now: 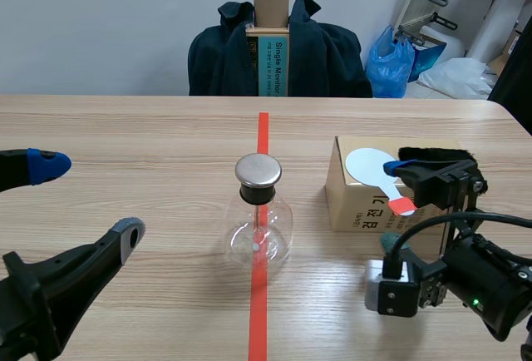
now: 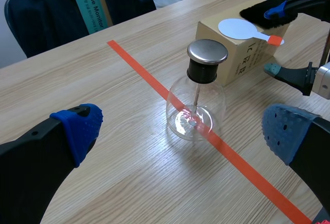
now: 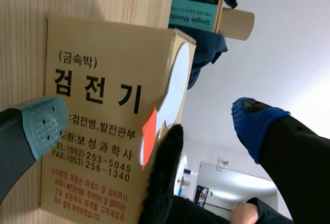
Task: Do the electroscope experiment.
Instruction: 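Pick up the white charging plate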
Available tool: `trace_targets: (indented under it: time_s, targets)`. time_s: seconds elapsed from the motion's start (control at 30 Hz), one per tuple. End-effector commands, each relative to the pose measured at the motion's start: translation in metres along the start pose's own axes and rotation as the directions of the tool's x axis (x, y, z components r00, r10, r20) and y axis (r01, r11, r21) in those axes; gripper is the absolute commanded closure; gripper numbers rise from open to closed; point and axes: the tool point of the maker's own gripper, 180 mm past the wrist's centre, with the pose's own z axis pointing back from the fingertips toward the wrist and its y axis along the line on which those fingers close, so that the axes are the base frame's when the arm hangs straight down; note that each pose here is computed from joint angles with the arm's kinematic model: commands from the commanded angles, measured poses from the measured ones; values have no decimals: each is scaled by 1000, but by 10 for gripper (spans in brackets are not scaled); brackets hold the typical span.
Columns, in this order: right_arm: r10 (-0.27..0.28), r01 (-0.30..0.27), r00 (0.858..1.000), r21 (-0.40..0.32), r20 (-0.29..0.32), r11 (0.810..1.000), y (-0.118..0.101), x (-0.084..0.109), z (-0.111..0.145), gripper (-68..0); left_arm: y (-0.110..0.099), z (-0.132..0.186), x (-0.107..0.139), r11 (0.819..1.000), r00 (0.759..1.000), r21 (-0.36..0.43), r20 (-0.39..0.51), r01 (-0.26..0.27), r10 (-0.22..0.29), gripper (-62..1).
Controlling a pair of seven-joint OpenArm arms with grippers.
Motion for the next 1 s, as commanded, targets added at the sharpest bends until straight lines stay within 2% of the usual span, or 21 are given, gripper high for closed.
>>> trace_targets:
  time_s: [0.0,0.07,0.1,0.33,0.57,0.77,0.8,0.97]
  targets:
    - [17,-17,1000,-29,-9,999,-10,-5,-1,-679,-2,-2,11,1000,999,-8,41,-2,2,-623]
    - [19,-19,1000,-29,-10,999,-10,-6,-1,-668,-2,-2,11,1000,999,-8,41,-2,2,-623]
    - [19,-19,1000,-30,-13,999,-10,-7,0,-641,-2,-2,11,1000,999,-8,40,-2,2,-623]
    - [27,-29,999,-49,-38,998,-14,-14,1,-347,-2,-2,11,1000,999,-8,40,-2,2,-623]
    - [25,-29,996,-50,-80,998,-15,-22,1,-208,-2,-2,11,1000,999,-7,41,-2,3,-623]
    - [22,-27,996,-51,-88,998,-15,-23,1,-27,-2,-2,11,1000,999,-7,41,-2,3,-623]
    - [23,-27,996,-51,-85,998,-15,-22,1,-6,-2,-2,11,1000,999,-7,41,-2,3,-623]
    - [23,-27,996,-51,-85,998,-15,-22,1,-7,-2,-2,11,1000,999,-7,40,-2,3,-623]
